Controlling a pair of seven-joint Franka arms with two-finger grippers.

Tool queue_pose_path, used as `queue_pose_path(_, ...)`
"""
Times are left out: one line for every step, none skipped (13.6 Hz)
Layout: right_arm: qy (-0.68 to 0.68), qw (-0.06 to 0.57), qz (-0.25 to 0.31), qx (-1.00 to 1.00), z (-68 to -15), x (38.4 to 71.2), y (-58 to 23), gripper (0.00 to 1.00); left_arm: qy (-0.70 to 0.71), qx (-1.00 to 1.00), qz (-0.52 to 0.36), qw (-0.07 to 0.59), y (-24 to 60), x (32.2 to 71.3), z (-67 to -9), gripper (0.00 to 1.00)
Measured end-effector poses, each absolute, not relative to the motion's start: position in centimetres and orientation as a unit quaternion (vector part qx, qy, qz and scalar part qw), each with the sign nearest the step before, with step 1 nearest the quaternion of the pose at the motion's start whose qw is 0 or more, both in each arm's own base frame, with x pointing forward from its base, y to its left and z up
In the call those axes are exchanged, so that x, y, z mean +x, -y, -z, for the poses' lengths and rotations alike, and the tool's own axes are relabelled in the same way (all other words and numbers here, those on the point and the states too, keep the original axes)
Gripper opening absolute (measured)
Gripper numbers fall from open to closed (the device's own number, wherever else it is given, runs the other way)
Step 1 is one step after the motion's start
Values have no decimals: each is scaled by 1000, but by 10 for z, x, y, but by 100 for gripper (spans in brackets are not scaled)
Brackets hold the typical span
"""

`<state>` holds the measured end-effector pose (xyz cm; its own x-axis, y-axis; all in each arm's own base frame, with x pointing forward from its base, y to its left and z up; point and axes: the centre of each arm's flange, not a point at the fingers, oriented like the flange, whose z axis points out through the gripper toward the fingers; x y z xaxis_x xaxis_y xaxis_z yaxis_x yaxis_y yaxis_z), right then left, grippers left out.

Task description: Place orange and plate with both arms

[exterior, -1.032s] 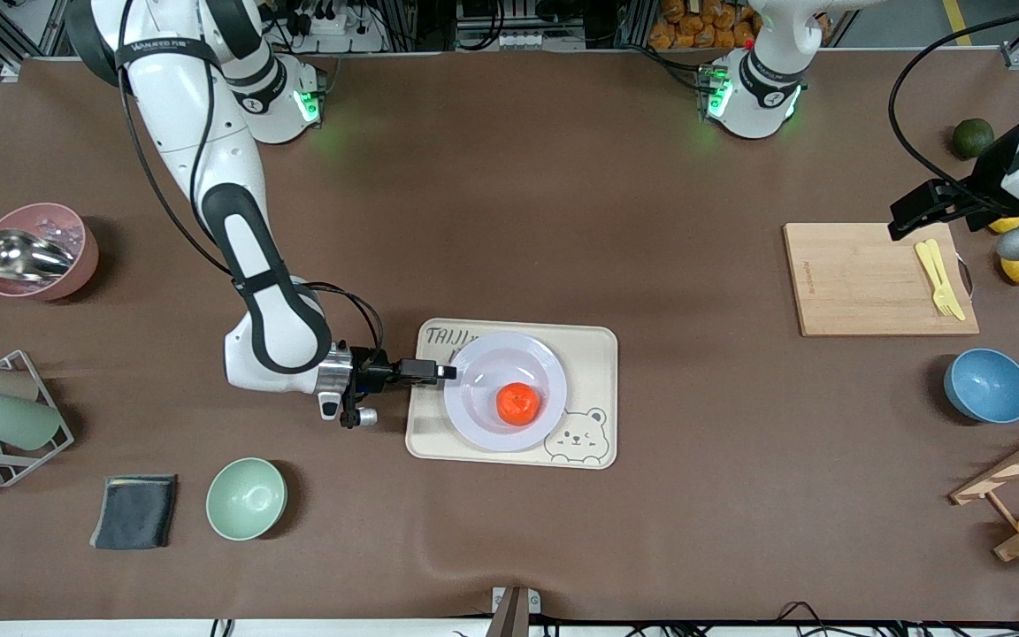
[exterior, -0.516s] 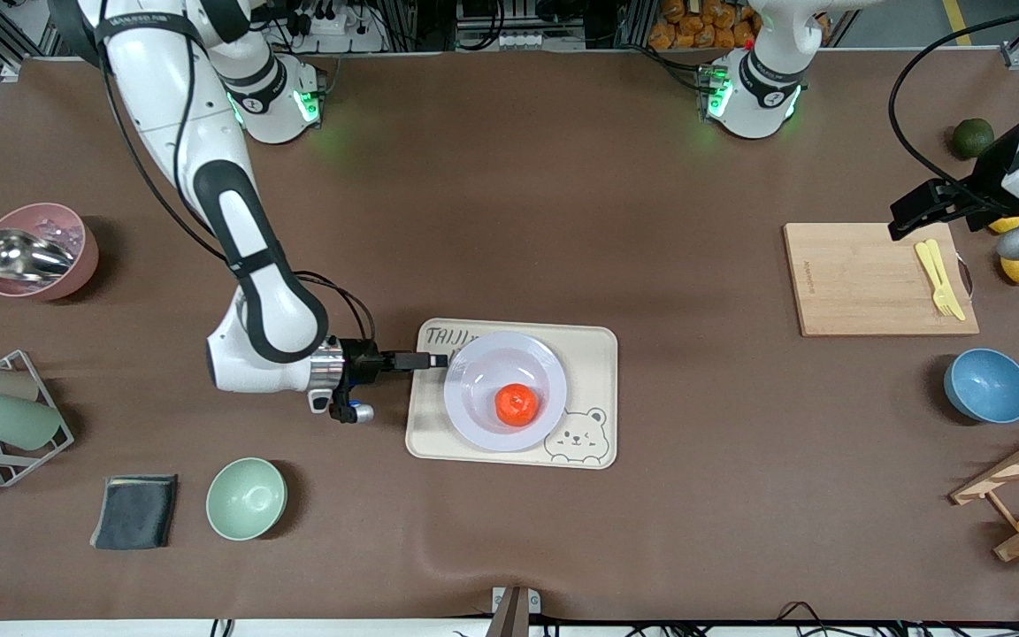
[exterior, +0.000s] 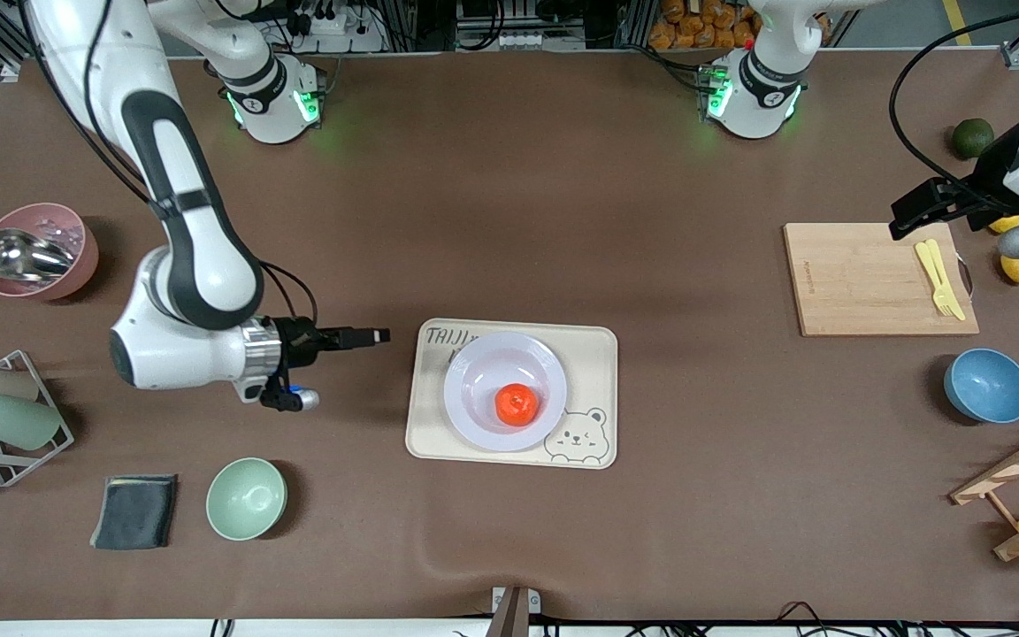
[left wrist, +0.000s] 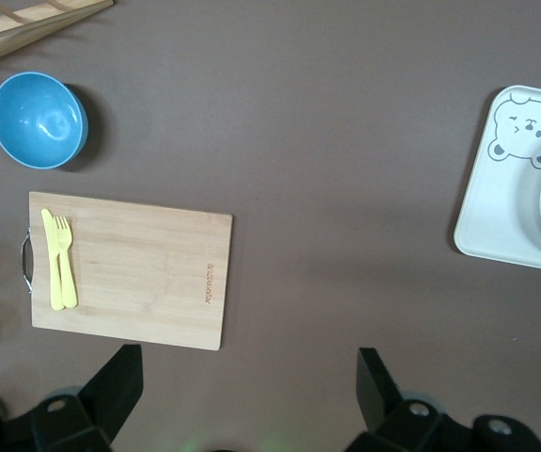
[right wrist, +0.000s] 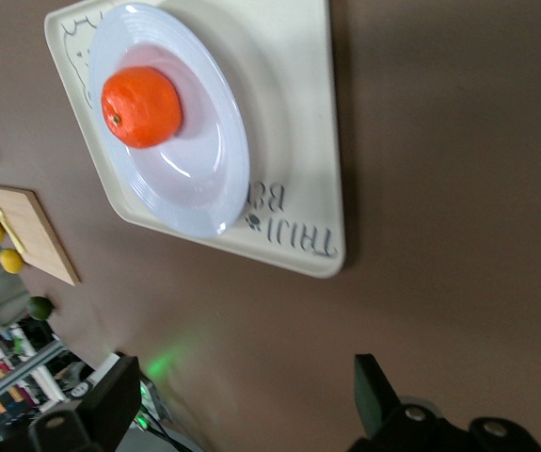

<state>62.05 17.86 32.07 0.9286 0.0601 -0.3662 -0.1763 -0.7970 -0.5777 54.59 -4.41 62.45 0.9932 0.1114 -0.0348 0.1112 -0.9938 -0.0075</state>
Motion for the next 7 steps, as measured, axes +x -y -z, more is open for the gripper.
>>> queue_pose_path(-28,305,-192,-932,-337,618,-165,100,53,-998,-17,3,47,545,-625,100)
queue_pose_path(-27,291,-198,-935,-348,615,-148,100,51,-999,-16,3,50,545,-626,100)
queue_pose_path(-25,274,-203,-940,-355,613,-132,100,50,-999,-15,3,50,544,-627,100)
queue_pose_path(-22,256,-206,-944,-362,611,-119,100,50,-999,-15,3,50,544,-628,100)
queue_pose_path(-17,236,-206,-950,-371,609,-109,100,51,-999,-14,3,50,544,-628,100)
queue_pose_path(-10,213,-202,-956,-382,606,-99,100,51,-999,-14,3,49,544,-628,100)
queue_pose_path(-1,189,-198,-962,-397,604,-91,100,52,-999,-14,3,49,544,-628,100)
